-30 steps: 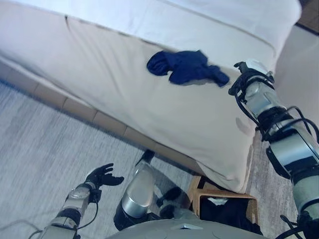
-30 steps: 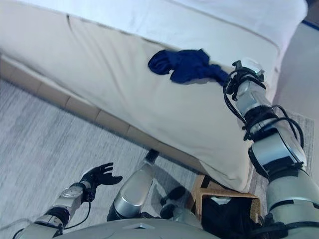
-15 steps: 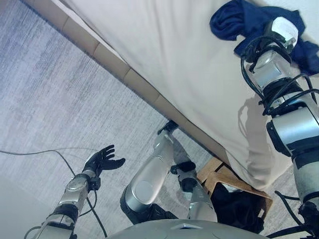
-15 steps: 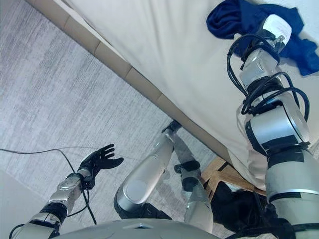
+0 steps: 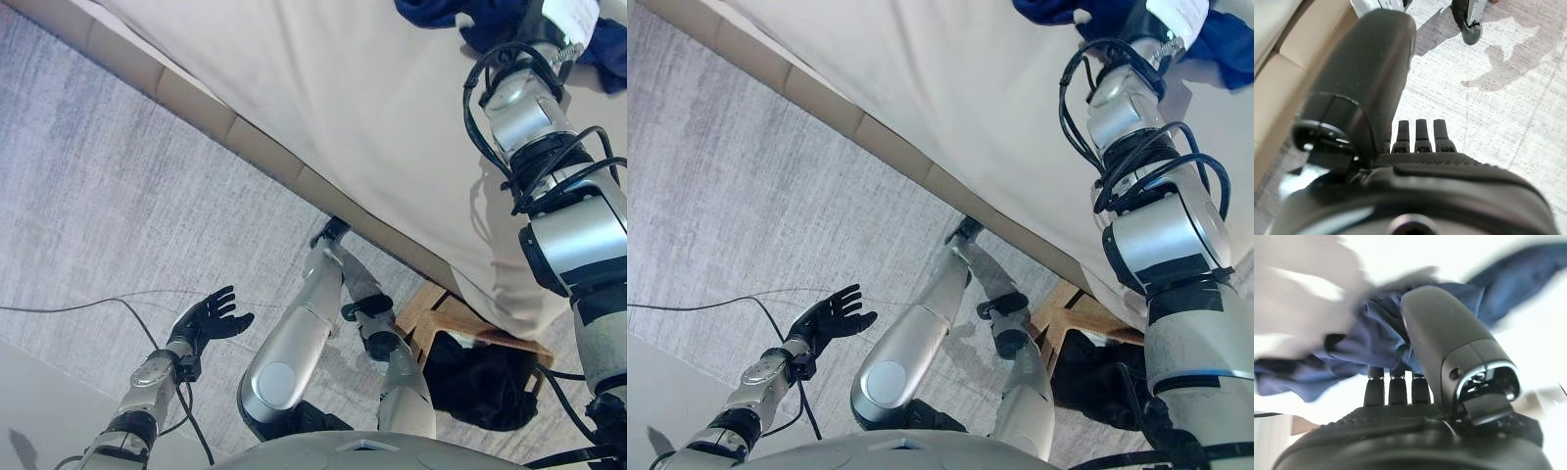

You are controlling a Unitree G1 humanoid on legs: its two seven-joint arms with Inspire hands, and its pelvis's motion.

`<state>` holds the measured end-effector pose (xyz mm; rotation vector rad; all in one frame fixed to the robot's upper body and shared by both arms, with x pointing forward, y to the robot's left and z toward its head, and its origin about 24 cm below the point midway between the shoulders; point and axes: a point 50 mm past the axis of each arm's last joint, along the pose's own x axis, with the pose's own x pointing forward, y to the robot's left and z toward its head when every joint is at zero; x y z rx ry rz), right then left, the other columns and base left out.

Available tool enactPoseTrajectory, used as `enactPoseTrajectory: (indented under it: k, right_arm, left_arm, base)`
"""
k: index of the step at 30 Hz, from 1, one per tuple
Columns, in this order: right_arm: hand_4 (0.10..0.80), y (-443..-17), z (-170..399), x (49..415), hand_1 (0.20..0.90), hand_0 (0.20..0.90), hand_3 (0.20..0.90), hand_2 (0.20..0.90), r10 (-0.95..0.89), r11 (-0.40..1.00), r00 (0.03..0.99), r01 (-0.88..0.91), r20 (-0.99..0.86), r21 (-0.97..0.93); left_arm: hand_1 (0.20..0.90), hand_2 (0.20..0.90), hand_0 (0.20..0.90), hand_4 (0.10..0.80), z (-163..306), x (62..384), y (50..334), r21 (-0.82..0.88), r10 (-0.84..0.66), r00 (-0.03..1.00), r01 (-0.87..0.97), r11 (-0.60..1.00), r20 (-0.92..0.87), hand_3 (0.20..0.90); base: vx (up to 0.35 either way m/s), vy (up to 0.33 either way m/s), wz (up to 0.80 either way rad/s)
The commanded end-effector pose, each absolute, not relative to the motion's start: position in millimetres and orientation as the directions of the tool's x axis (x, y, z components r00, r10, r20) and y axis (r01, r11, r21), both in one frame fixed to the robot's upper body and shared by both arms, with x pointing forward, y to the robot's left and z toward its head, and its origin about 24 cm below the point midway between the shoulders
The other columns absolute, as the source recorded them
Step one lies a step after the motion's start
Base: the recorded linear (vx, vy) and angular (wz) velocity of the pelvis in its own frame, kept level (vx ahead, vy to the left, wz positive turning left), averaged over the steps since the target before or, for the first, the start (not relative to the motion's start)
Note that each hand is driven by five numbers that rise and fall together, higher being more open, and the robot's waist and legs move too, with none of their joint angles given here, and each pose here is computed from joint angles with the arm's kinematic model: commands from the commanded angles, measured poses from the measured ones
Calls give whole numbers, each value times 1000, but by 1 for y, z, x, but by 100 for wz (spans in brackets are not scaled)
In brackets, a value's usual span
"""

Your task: Pick up the clothes from the bed and place them into the basket

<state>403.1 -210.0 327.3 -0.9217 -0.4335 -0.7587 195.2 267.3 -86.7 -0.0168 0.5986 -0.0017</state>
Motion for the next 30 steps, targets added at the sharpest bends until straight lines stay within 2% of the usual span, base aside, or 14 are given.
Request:
enactPoseTrajectory:
  k: [1, 4, 7, 13, 17, 22, 30]
  right_arm:
    - [100, -190, 391, 365, 300, 300, 200, 300, -288, 462, 330, 870, 899, -172]
    - [100, -190, 405, 345, 300, 300, 200, 300, -256, 538, 239, 840, 936, -67]
    - [100, -196, 405, 332, 300, 300, 200, 300, -255, 580, 221, 814, 941, -34]
    - [100, -233, 368, 310, 300, 300, 200, 300, -271, 625, 274, 779, 923, -49]
    - [100, -250, 345, 296, 300, 300, 200, 300, -287, 598, 290, 799, 913, -66]
    - [100, -264, 327, 282, 300, 300, 200, 300, -282, 572, 311, 814, 908, -101]
    - [100, -301, 299, 271, 300, 300, 200, 300, -355, 530, 382, 834, 853, -153]
  left_arm:
    - [900, 900, 900, 800, -105, 148, 289, 61, 97, 742, -76, 995, -664, 900]
    - [900, 900, 900, 800, -105, 152, 293, 108, 143, 722, -95, 990, -677, 900]
    - [900, 900, 900, 800, -108, 148, 295, 143, 168, 696, -94, 985, -698, 900]
    - [900, 900, 900, 800, -117, 132, 296, 237, 210, 601, -35, 971, -771, 900]
    - [900, 900, 900, 800, -125, 123, 292, 283, 220, 528, 40, 958, -820, 900]
    - [900, 900, 900, 800, -135, 121, 282, 275, 227, 442, 47, 960, -868, 900]
    - [900, 900, 900, 800, -141, 125, 261, 230, 167, 426, 102, 968, -889, 900]
  base:
    - [24, -69, -38]
    - [48, -128, -46]
    - [84, -98, -41]
    - [111, -134, -35]
    - [45, -143, -39]
    - [-17, -88, -54]
    - [6, -97, -60]
